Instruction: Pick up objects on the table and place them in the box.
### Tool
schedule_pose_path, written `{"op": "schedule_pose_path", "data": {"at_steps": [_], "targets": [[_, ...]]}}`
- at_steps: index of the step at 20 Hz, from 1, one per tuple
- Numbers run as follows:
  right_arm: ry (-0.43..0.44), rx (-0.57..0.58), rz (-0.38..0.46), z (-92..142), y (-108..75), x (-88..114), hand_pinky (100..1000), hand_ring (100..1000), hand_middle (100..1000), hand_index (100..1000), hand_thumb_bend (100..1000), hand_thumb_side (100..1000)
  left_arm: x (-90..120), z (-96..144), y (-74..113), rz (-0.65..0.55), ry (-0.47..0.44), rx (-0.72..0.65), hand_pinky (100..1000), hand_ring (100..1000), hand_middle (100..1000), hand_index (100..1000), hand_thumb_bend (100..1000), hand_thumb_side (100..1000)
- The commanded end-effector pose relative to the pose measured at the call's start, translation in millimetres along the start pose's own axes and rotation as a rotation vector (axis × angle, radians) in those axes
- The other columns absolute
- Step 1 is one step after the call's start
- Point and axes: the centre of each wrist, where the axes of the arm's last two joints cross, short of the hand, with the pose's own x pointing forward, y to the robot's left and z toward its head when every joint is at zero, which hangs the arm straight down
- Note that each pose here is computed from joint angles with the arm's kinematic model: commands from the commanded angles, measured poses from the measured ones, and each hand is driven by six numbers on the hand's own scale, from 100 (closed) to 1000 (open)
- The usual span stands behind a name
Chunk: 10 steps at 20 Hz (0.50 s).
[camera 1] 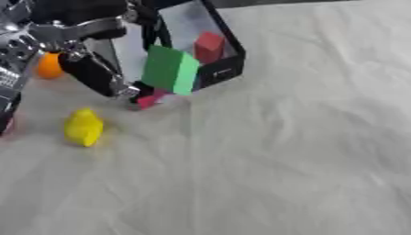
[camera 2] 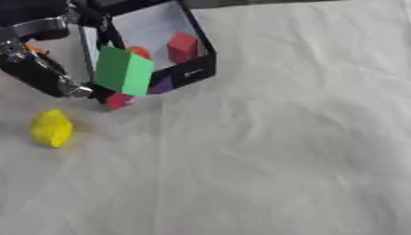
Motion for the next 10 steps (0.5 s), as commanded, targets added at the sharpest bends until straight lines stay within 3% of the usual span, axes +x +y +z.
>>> {"op": "schedule_pose_path", "data": {"at_steps": [1, 6, 10], "targets": [[-0.027, 0.017, 0.023, -7, -5.4, 9, 832, 791, 661, 900, 100, 669, -17, -6, 8.8, -0.019, 0.07, 0.059, 753, 539, 424, 484, 421, 100], [-0.032, 0.032, 0.018, -10, -3.7, 10, 832, 791, 661, 900, 100, 671, -40, -25, 5.0, -0.059, 0.153, 0.089, 729, 537, 424, 485, 508, 100], [-0.032, 0.041, 0.014, -11, -2.5, 9, 831, 790, 660, 900, 100, 675, -62, -34, -5.1, -0.097, 0.248, 0.087, 726, 533, 423, 486, 506, 100]]}}
